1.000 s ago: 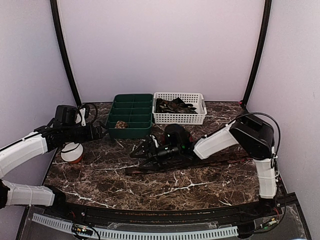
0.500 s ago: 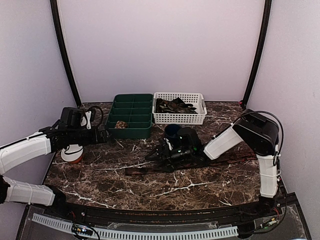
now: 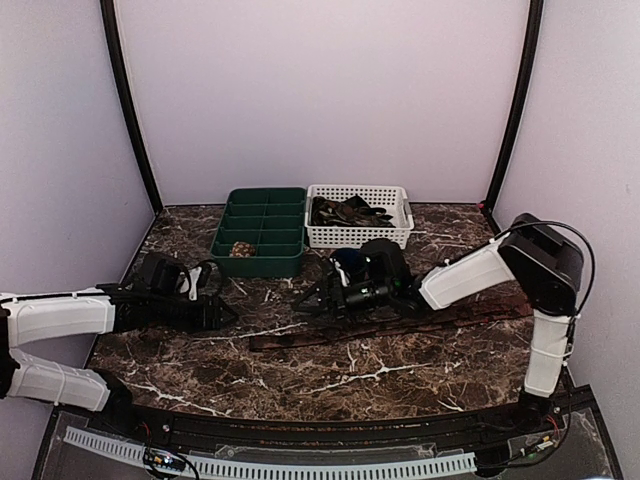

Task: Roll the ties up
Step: Smooth out the tie at the center of the board, then pick up the tie from the center of the board.

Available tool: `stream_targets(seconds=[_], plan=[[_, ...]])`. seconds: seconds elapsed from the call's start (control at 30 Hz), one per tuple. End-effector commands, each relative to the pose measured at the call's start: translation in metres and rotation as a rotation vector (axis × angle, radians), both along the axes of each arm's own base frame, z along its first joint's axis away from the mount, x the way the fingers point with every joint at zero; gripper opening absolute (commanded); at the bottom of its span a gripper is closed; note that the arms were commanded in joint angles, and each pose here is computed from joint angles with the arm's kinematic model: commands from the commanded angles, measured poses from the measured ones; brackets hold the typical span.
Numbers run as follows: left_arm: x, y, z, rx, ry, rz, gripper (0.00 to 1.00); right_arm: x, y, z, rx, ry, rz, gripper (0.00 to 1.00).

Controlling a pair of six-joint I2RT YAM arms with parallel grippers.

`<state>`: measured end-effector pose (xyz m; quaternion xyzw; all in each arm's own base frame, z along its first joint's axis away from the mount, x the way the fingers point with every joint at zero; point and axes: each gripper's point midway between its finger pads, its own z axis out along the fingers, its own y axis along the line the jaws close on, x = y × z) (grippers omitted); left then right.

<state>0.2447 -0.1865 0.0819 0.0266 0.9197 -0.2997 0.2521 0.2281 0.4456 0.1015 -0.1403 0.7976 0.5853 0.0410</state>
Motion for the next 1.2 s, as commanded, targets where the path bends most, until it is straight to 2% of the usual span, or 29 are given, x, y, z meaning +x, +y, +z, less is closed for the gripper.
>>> stream_targets(seconds=[0.0,0.1,0.23,0.43,0.6,0.83,1.17], plan=[[-0.019,-0.017,-0.013,-0.086,0.060,-0.041,0.62,-0.003,-0.016,0.010,-0.073,-0.188,0.022,0.80],[-0.029,-0.028,-0.021,-0.131,0.081,-0.064,0.56,-0.004,-0.028,-0.008,-0.167,-0.228,0.032,0.58],[-0.030,-0.039,-0.029,-0.124,0.094,-0.073,0.52,-0.001,-0.035,-0.018,-0.230,-0.273,0.039,0.34],[-0.035,-0.060,-0.036,-0.157,0.108,-0.115,0.44,-0.001,-0.032,-0.031,-0.266,-0.287,0.076,0.15],[-0.037,-0.066,-0.041,-0.161,0.124,-0.118,0.34,-0.001,-0.028,-0.054,-0.299,-0.265,0.104,0.11],[-0.035,-0.058,-0.035,-0.137,0.103,-0.087,0.01,-0.001,-0.023,-0.077,-0.346,-0.253,0.113,0.10],[-0.043,-0.046,-0.016,-0.090,0.096,-0.086,0.00,-0.020,0.012,-0.086,-0.349,-0.237,0.152,0.10]])
